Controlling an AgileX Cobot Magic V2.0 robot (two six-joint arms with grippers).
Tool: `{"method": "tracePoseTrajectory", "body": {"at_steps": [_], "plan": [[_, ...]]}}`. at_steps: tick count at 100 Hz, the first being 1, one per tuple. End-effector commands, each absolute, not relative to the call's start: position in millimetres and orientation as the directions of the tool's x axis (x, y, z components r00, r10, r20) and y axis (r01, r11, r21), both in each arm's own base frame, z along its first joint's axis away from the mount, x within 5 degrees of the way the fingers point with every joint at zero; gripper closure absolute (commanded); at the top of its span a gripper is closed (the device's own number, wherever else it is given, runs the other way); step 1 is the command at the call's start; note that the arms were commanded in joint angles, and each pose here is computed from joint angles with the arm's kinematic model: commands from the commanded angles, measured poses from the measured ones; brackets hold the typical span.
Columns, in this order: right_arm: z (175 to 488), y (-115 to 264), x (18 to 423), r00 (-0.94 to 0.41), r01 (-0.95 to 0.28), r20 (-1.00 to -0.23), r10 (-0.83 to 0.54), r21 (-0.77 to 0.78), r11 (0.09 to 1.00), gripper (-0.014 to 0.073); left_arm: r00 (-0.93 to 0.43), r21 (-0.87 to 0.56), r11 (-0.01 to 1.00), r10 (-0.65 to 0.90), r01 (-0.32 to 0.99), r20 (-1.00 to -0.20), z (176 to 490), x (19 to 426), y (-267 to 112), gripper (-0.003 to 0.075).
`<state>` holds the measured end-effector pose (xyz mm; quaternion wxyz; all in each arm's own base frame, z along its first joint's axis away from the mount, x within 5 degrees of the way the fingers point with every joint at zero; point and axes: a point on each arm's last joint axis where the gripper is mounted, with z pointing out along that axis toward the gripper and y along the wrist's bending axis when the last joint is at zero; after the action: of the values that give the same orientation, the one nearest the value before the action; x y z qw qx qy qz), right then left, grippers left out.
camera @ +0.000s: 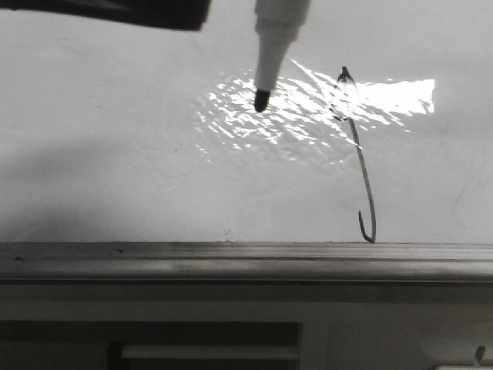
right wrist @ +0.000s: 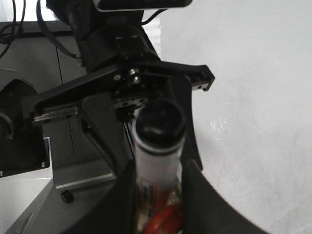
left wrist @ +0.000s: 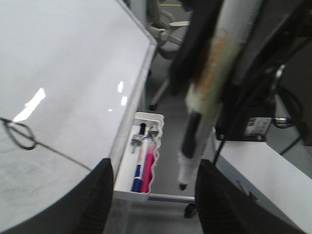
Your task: Write number 9 on whiteboard
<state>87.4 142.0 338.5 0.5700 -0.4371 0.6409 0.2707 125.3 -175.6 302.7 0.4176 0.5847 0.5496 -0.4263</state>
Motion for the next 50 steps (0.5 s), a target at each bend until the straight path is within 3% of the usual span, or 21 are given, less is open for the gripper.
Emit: {"method": "tracePoseTrajectory", "body": {"at_steps": [1, 50], "plan": [[358.3, 142.0, 90.0, 0.105, -0.845, -0.98, -0.169, -0.177, 0.505, 0.0664, 0.049, 0.022, -0.124, 0.226, 0.992, -0.973, 313.9, 117.0, -187.6, 0.0363], [339.9, 142.2, 89.3, 0.056, -0.857, -0.974, -0.218, -0.159, 0.491, 0.0664, -0.011, -0.033, -0.085, 0.242, 0.996, -0.97, 303.1, 118.1, -207.7, 0.0376]]}}
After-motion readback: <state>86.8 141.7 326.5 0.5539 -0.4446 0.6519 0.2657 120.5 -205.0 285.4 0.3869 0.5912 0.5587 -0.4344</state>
